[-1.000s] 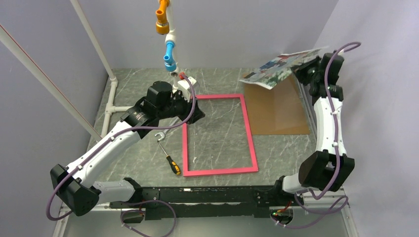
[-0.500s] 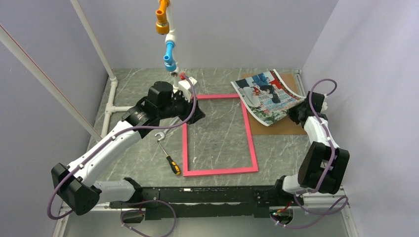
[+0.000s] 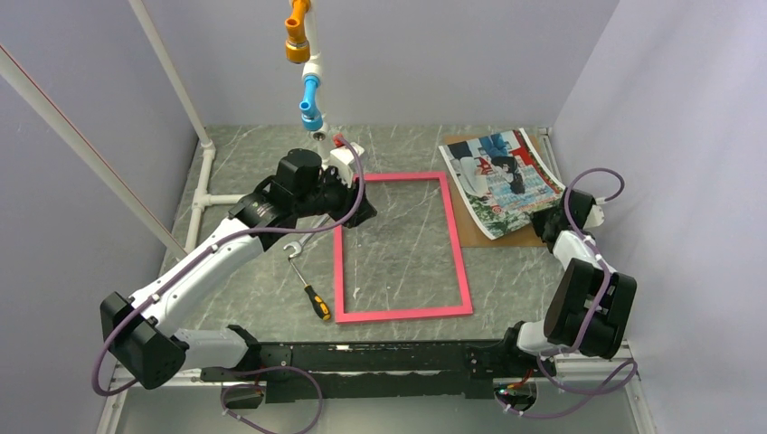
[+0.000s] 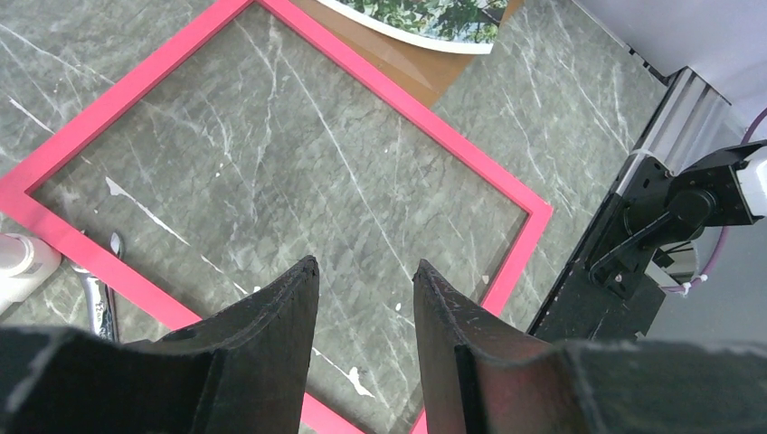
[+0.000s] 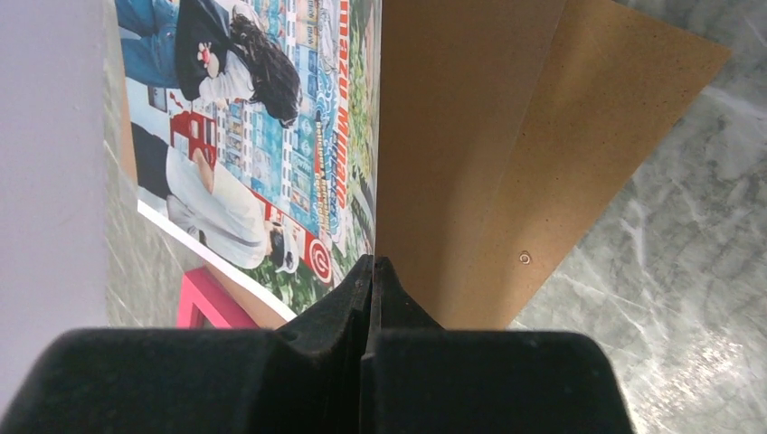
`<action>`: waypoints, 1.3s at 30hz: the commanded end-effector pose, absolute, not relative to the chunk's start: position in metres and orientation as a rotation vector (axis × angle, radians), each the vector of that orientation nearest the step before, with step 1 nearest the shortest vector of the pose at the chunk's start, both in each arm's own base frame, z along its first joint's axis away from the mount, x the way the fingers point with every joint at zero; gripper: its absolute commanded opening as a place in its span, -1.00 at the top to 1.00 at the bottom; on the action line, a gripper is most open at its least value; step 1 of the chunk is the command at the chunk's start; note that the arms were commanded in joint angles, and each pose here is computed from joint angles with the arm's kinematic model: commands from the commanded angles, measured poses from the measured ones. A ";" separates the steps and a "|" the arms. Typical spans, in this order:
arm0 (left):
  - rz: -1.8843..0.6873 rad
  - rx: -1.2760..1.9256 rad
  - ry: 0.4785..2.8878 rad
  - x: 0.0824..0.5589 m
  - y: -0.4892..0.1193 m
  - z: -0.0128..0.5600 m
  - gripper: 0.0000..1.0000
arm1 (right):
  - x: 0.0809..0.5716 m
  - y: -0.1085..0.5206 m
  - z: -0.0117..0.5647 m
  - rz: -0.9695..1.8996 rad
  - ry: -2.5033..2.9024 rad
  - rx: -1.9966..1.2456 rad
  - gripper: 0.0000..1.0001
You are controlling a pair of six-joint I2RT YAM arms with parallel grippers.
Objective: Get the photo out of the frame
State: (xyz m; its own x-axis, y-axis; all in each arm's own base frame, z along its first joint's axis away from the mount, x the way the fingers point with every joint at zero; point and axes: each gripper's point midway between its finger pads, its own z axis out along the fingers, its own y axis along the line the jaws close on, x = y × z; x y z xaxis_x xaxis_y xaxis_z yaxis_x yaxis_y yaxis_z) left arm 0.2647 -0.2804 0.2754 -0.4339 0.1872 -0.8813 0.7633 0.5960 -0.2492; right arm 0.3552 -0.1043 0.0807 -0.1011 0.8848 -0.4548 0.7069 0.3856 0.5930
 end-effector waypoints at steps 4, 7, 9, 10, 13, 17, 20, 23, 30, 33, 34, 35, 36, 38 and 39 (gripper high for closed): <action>-0.815 0.736 1.921 0.272 -0.282 0.279 0.07 | 0.372 -0.103 0.086 0.346 1.735 1.396 1.00; -0.817 0.736 1.921 0.272 -0.282 0.279 0.07 | 0.369 -0.099 0.084 0.353 1.735 1.382 1.00; -0.822 0.737 1.921 0.271 -0.283 0.279 0.07 | 0.367 -0.092 0.081 0.377 1.760 1.361 1.00; -0.822 0.736 1.923 0.272 -0.283 0.279 0.07 | 0.366 -0.091 0.079 0.379 1.773 1.357 1.00; -0.822 0.737 1.925 0.272 -0.283 0.278 0.07 | 0.357 -0.083 0.073 0.377 1.819 1.343 0.82; -0.817 0.739 1.928 0.273 -0.283 0.277 0.07 | 0.338 -0.075 0.065 0.352 1.902 1.306 0.36; -0.814 0.736 1.927 0.273 -0.282 0.277 0.07 | 0.322 -0.065 0.064 0.349 1.994 1.270 0.03; -0.810 0.734 1.918 0.272 -0.281 0.279 0.07 | 0.308 -0.058 0.068 0.339 2.070 1.232 -0.24; -0.797 0.694 1.837 0.267 -0.271 0.300 0.05 | 0.295 -0.002 0.121 0.572 2.117 0.843 -0.45; -0.801 0.642 1.762 0.262 -0.262 0.317 0.02 | 0.287 0.028 0.150 0.626 2.138 0.655 -0.54; -0.801 0.626 1.741 0.259 -0.259 0.321 0.01 | 0.283 0.035 0.158 0.626 2.146 0.598 -0.57; -0.796 0.605 1.730 0.256 -0.254 0.322 -0.01 | 0.279 0.042 0.167 0.624 2.150 0.542 -0.60; -0.789 0.583 1.715 0.253 -0.248 0.325 -0.03 | 0.274 0.049 0.176 0.622 2.150 0.488 -0.64; -0.757 0.546 1.704 0.245 -0.233 0.321 -0.07 | 0.261 0.061 0.198 0.618 2.123 0.388 -0.73; -0.738 0.526 1.692 0.241 -0.225 0.323 -0.18 | 0.255 0.064 0.207 0.617 2.108 0.353 -0.78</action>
State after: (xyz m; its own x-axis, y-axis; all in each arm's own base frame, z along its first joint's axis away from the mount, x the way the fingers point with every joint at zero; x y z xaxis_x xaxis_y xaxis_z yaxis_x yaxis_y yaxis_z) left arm 0.2455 -0.2485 0.2987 -0.3307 0.0640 -0.9416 0.7330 0.6459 -0.2135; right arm 0.2792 0.0458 0.1659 -0.5585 0.5878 -0.5854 0.1827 0.7755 0.6044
